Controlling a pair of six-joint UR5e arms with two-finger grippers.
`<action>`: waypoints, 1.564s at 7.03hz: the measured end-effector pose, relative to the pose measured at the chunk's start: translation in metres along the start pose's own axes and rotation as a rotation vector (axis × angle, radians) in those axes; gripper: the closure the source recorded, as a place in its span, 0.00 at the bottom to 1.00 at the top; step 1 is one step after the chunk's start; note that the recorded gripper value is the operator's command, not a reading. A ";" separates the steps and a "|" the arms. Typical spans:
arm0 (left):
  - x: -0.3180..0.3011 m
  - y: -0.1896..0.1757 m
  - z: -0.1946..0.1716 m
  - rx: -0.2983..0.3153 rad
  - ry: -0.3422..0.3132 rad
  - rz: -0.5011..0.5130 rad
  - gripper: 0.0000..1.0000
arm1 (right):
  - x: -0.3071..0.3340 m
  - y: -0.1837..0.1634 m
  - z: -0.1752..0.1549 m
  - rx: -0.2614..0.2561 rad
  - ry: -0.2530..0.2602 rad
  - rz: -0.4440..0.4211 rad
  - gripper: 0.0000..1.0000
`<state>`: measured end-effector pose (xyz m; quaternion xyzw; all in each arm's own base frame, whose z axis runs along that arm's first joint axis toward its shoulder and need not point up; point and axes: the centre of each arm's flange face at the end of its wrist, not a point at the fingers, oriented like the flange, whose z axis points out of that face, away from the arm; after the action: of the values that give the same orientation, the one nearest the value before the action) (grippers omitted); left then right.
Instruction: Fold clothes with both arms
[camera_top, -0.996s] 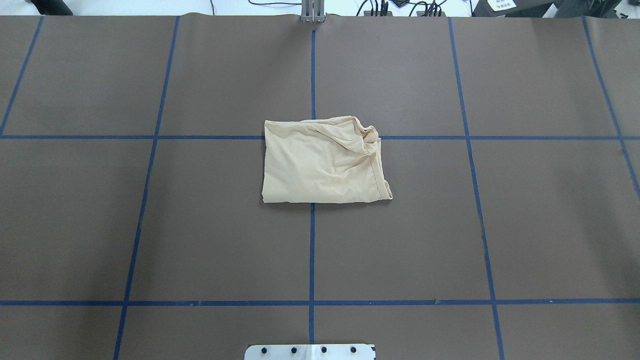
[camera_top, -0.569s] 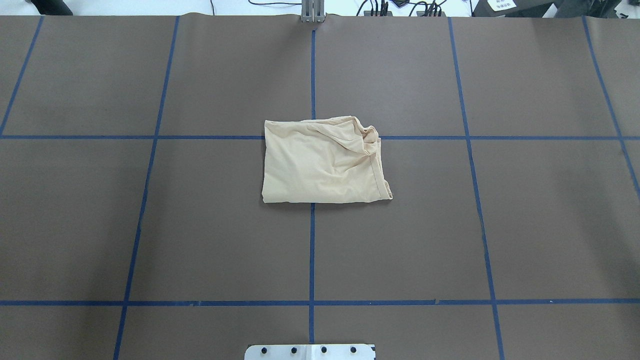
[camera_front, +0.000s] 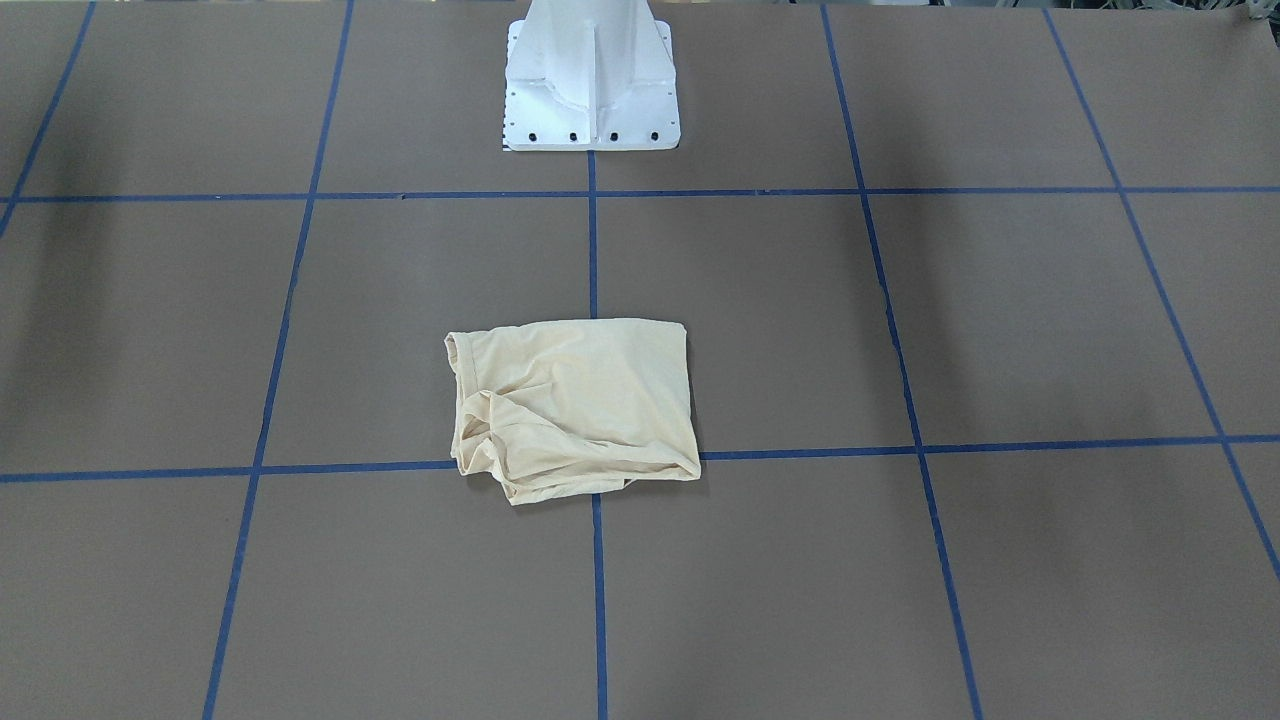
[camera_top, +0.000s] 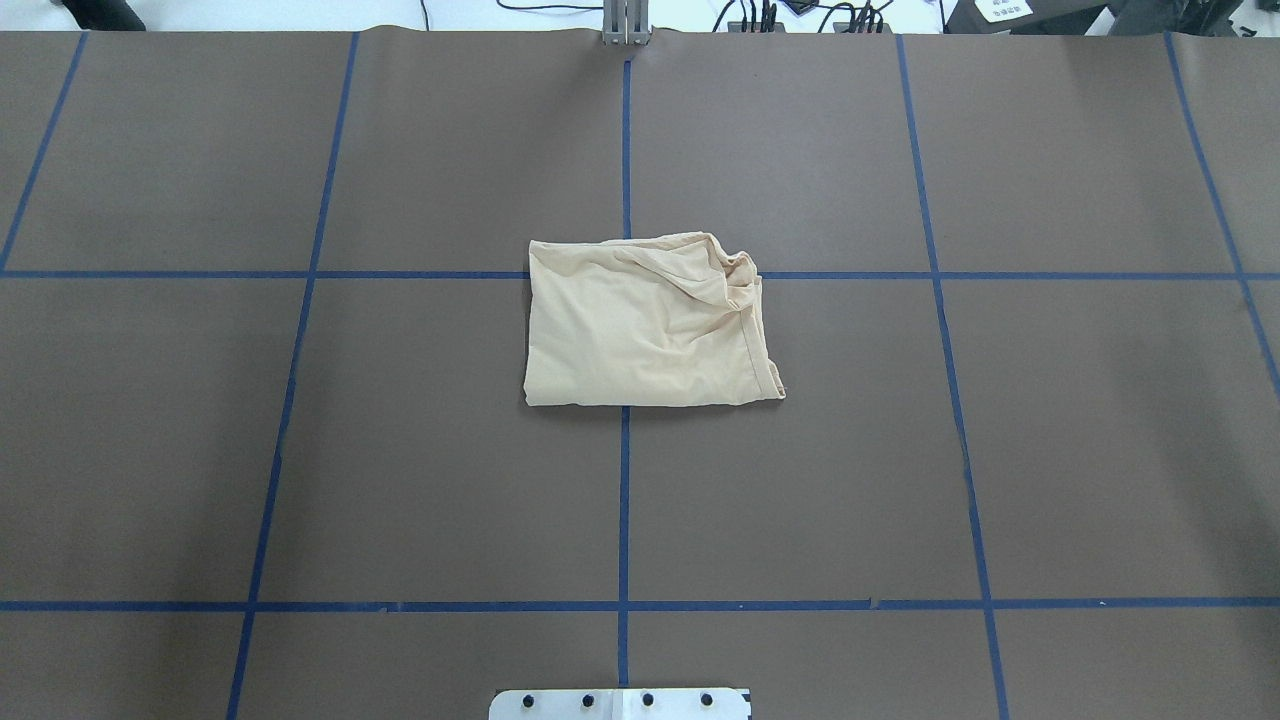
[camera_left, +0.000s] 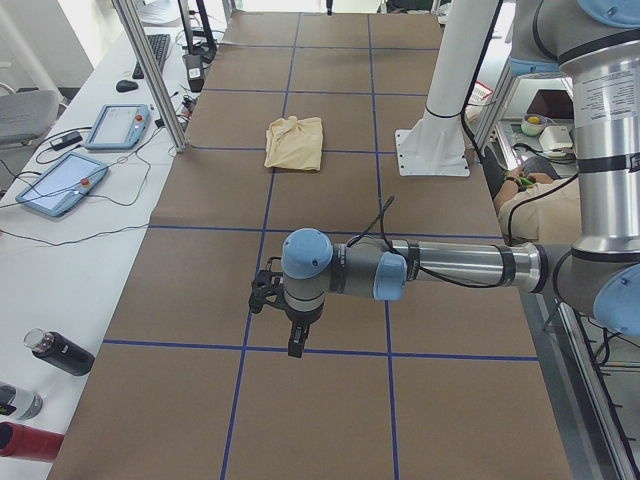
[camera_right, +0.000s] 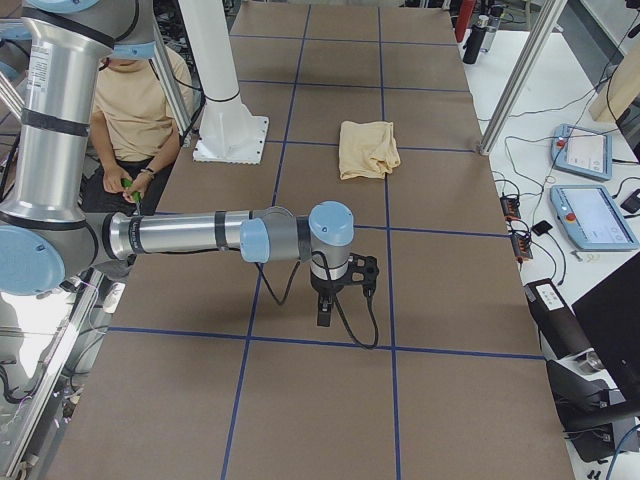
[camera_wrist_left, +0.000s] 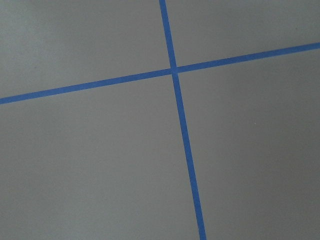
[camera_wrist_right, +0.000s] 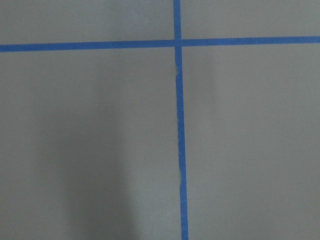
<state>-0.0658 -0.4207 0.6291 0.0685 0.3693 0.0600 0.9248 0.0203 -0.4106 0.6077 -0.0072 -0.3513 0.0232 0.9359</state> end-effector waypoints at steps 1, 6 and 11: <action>0.000 0.000 0.000 -0.001 0.000 -0.001 0.00 | 0.000 0.000 0.000 0.001 -0.004 -0.001 0.00; 0.000 0.000 0.000 -0.001 -0.001 -0.003 0.00 | -0.004 0.000 -0.002 0.002 -0.021 -0.006 0.00; 0.001 0.000 -0.002 0.002 -0.003 0.001 0.00 | -0.003 0.002 -0.001 -0.001 -0.019 -0.004 0.00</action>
<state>-0.0660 -0.4208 0.6269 0.0698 0.3679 0.0598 0.9253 0.0190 -0.4092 0.6053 -0.0070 -0.3603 0.0213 0.9326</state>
